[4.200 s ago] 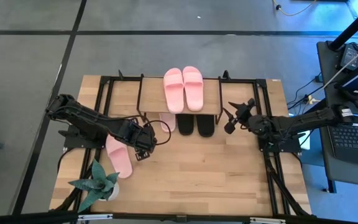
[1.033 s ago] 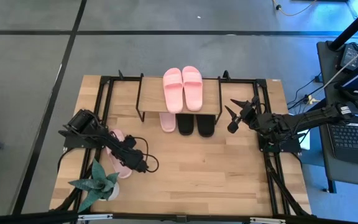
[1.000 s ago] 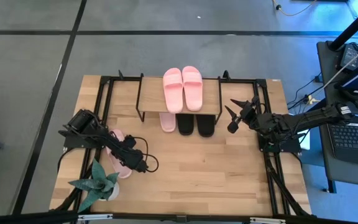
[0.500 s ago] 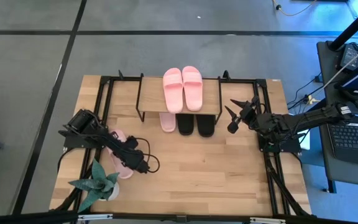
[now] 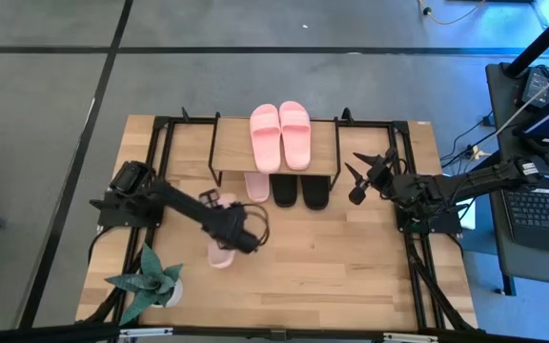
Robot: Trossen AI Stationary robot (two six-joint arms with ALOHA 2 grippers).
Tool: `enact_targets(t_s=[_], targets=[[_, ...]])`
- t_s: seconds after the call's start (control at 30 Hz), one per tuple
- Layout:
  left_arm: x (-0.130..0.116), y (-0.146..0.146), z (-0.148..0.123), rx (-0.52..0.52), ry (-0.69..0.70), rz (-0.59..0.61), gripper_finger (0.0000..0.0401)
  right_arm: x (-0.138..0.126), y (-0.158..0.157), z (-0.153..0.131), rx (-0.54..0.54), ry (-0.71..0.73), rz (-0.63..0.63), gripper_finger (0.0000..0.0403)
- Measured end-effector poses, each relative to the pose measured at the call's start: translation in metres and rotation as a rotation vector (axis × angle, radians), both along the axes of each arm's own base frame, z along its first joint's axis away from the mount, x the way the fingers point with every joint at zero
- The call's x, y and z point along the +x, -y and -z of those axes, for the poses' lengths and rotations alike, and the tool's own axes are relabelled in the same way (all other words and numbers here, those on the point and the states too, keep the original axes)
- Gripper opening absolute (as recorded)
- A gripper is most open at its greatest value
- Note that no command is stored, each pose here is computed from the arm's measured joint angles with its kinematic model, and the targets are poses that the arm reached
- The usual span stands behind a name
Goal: Pick and place slides into the shelf
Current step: Put the pink slide under the shelf
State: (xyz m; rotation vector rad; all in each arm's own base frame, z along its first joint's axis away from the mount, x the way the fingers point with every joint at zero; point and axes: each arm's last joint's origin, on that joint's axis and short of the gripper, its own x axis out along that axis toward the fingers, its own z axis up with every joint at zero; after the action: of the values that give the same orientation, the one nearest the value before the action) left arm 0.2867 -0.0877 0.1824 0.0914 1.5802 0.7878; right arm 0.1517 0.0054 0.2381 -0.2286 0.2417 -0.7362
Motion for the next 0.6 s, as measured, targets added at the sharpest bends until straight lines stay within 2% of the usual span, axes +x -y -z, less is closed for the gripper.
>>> enact_targets(t_s=[0.13,0.27,0.6], targets=[[0.024,-0.017,-0.008,-0.055,0.088,0.071,0.0002,-0.001,0.000,0.005,0.020,-0.026,0.006,0.0181],[0.035,-0.030,-0.013,-0.099,0.107,0.092,0.0002,-0.004,0.001,0.011,0.047,-0.067,0.018,0.0181],[0.039,-0.059,-0.016,-0.038,0.116,0.026,0.0002,-0.006,0.001,0.017,0.067,-0.103,0.030,0.0181]])
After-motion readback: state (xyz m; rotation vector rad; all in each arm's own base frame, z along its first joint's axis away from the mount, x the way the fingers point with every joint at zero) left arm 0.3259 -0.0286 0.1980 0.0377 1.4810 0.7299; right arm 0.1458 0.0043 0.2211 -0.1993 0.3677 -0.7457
